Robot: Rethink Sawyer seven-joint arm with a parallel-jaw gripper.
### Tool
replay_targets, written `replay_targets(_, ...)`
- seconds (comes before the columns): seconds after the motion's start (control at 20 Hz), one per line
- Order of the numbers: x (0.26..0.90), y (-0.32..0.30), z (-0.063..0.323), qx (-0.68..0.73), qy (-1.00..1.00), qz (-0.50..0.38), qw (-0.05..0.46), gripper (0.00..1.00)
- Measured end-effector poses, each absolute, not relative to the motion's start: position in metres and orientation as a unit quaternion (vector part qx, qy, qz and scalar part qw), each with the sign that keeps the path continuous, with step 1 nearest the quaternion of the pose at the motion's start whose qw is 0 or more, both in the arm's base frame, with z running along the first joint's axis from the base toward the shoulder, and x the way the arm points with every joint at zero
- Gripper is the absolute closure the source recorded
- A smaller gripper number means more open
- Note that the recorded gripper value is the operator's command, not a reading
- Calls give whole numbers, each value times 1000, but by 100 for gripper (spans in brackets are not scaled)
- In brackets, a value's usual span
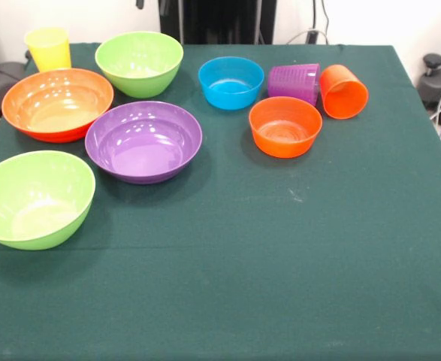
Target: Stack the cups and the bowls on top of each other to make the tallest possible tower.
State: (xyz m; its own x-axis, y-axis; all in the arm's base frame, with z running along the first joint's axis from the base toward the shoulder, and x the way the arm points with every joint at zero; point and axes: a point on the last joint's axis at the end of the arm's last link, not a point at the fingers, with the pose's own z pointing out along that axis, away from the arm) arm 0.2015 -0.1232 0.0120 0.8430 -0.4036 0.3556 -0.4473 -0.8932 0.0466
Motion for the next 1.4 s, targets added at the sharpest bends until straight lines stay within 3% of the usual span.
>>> replay_targets(0.45, 200, -118, 12, 961, -208, 171, 69, 0)
replay_targets(1.4, 240, -98, 20, 936, -170, 284, 124, 0)
